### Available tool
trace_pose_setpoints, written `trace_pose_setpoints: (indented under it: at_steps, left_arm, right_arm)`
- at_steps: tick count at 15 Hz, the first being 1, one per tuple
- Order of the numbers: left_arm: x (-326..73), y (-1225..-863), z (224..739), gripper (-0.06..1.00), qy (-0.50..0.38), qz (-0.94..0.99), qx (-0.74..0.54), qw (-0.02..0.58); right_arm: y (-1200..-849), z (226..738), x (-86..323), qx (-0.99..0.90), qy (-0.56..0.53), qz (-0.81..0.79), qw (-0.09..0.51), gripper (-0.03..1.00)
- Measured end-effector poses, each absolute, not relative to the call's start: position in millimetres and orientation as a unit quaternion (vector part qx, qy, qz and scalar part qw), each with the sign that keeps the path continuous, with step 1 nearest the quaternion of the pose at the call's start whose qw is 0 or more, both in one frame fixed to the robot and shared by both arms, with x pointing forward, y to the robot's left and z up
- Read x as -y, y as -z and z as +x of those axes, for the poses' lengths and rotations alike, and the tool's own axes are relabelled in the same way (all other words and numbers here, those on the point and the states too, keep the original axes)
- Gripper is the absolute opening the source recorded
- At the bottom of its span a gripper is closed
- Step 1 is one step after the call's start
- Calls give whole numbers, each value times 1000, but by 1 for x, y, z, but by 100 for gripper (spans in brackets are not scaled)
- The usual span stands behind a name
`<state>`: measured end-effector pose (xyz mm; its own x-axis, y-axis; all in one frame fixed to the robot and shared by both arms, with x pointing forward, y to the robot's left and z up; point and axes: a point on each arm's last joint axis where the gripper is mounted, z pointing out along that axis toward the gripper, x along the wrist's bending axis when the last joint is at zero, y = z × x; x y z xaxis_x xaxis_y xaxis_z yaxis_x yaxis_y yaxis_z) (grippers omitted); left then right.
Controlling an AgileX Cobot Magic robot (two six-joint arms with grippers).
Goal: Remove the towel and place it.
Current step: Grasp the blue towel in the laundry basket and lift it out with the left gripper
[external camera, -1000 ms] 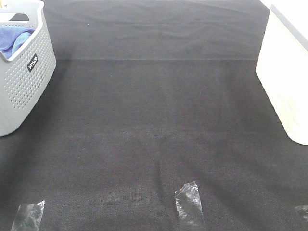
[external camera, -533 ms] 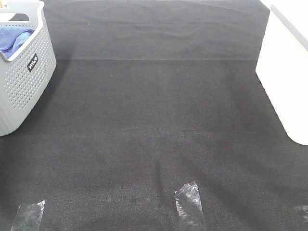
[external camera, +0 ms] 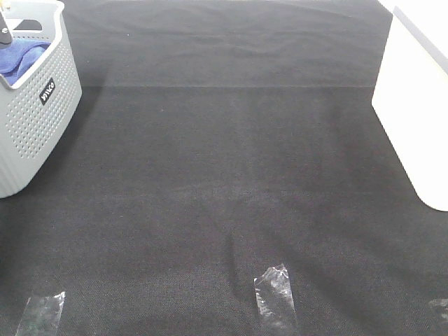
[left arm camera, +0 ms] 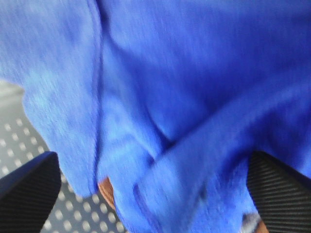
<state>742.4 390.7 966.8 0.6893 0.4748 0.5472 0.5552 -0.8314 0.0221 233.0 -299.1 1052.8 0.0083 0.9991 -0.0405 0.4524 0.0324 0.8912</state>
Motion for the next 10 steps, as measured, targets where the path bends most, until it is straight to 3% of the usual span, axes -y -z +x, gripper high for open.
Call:
trace_pose_setpoints:
  at_steps: [2, 3, 6, 8, 10]
  left_arm:
    - [-388, -963, 743, 92, 271, -922, 265, 76]
    - [-388, -962, 743, 84, 270, -923, 263, 77]
    - [-390, -963, 743, 36, 273, -922, 259, 91]
    - [-391, -962, 742, 27, 264, -923, 264, 93]
    - [-391, -962, 741, 26, 260, -923, 266, 94]
  right_arm:
    - [-1053, 233, 299, -607, -356, 597, 384, 69]
    - [-1053, 233, 299, -607, -356, 597, 384, 69]
    - [-1053, 233, 299, -607, -356, 597, 384, 69]
    - [-1053, 233, 299, -607, -356, 597, 384, 69]
    - [-1053, 233, 299, -607, -356, 597, 384, 69]
